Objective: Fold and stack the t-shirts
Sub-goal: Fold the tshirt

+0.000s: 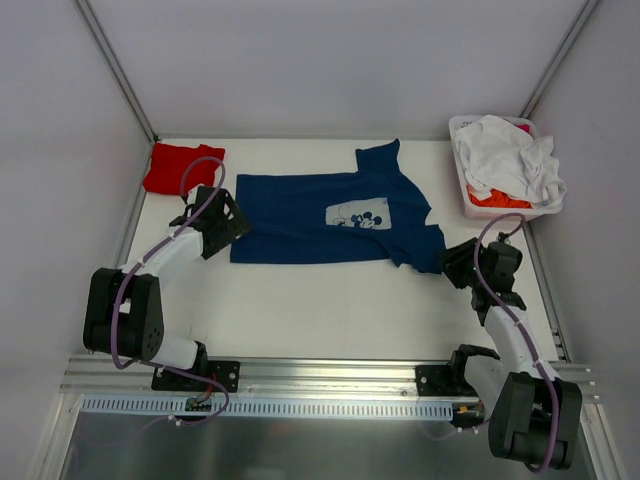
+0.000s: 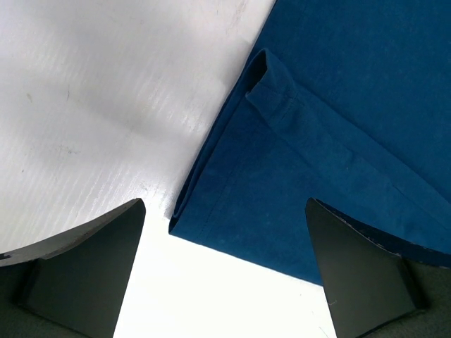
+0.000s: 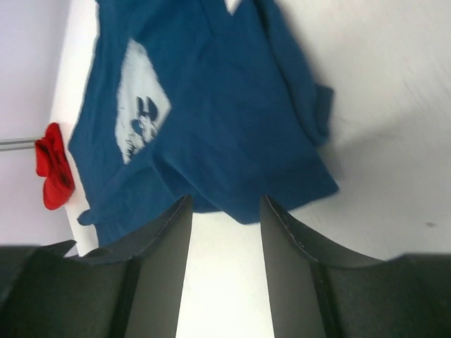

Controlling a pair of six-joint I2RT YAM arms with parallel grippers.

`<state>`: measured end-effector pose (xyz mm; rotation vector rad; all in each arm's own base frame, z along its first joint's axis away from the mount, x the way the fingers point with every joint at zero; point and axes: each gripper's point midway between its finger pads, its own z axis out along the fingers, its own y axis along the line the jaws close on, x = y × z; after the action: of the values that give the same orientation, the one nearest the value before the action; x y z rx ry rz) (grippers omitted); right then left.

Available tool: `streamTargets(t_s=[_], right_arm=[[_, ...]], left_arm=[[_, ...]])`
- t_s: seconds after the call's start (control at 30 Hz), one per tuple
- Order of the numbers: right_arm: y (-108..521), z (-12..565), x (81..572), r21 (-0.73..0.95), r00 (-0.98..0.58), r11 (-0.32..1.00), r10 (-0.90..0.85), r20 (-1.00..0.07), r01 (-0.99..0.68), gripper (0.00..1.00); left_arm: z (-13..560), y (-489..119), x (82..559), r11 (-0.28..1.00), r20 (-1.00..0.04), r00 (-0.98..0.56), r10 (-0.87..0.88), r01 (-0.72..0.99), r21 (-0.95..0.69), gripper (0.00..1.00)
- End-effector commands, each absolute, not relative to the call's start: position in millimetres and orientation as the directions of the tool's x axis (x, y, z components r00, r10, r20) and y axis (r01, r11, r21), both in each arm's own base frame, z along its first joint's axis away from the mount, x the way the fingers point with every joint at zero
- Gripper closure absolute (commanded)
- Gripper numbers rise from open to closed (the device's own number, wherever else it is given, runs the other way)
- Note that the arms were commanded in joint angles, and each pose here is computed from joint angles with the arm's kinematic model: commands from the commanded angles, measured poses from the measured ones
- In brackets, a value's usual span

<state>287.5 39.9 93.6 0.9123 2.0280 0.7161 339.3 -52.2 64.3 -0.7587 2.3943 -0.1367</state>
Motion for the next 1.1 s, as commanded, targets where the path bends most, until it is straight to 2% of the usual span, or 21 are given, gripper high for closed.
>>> streamTargets(t_s=[0.0,0.5,1.07], right_arm=[[39.2,77.5,274.4,0.720,-0.434,0.569,0.808,-0.399,0.396,0.54],[18.6,44.2,257.2,0.702,-0.382,0.517,0.851,-0.360,0.489,0.55],[21.5,29.6,267.9,0.744,-0.397,0.486,0.861,-0.317,0.459,0.58]], left_arm=[[80.0,-60.2,338.6,0.829,-0.544,-0.628,-0.557,-0.460,-0.318,0.01],[81.1,-58.7,333.6,0.829,-0.547,-0.626,-0.557,-0.458,-0.320,0.01],[79.6,-59.0,333.2,0.834,-0.546,-0.632,-0.550,-0.455,-0.314,0.01]])
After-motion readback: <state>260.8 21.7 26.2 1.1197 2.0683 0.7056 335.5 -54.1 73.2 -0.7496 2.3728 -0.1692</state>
